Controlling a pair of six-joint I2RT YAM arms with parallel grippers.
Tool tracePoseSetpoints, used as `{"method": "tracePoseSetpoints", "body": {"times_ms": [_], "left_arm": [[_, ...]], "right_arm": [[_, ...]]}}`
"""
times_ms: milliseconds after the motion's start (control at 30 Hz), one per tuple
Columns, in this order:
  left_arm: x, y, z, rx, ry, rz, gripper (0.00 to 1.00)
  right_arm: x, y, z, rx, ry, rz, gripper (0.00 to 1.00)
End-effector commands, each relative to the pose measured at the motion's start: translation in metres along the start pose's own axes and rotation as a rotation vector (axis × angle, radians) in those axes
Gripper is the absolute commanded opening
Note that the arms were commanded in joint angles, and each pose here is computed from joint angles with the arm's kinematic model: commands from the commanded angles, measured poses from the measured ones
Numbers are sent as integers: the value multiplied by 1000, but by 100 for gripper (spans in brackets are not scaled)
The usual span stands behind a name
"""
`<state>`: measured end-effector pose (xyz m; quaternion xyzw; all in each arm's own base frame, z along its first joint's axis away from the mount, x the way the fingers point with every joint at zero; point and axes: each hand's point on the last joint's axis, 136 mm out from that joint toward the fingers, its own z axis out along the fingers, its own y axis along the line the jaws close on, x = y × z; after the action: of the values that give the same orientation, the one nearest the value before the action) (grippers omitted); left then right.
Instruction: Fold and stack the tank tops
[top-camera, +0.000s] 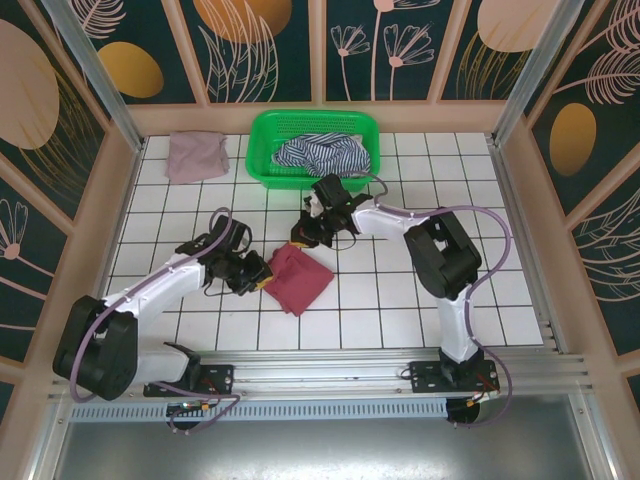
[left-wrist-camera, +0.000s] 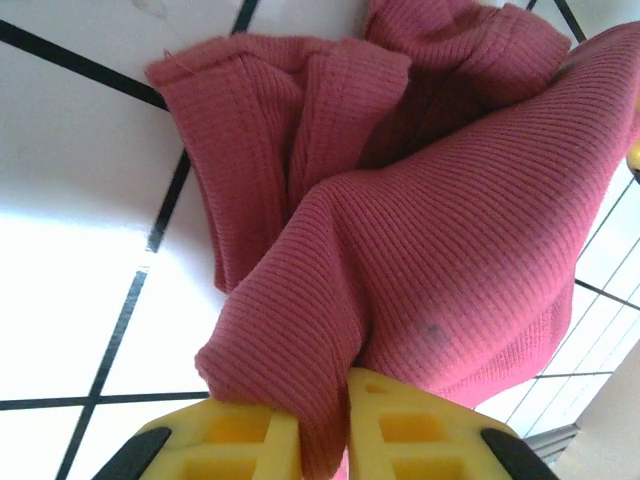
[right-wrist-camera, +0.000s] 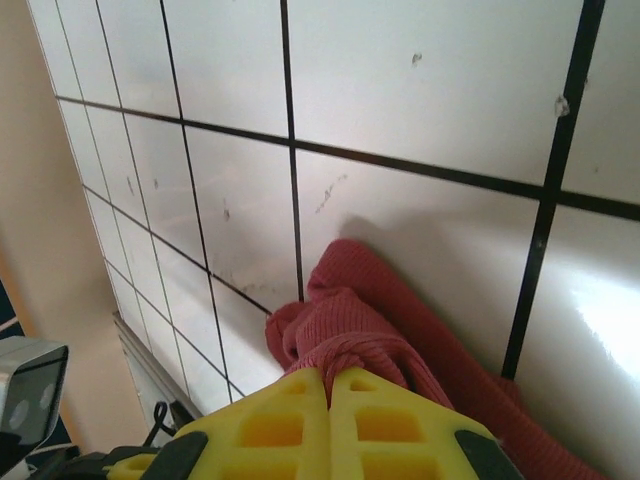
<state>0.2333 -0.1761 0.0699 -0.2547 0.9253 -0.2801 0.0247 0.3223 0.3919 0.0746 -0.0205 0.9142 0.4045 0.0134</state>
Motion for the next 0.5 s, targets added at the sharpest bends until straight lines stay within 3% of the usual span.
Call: {"method": "tracePoseSetpoints", "body": {"times_ms": [0,200,467], "left_arm": [[-17,5,-12,-81,-53,45,27],[-39,-10,-42,-162,-152,106,39],[1,-5,-42,-90,-77,55,46]], "right_arm": [[-26,15,0,-32,-93,-30,14],[-37,17,-22,-15,-151,-70,26],[11,10,-75,-13,-122,-156,32]]}}
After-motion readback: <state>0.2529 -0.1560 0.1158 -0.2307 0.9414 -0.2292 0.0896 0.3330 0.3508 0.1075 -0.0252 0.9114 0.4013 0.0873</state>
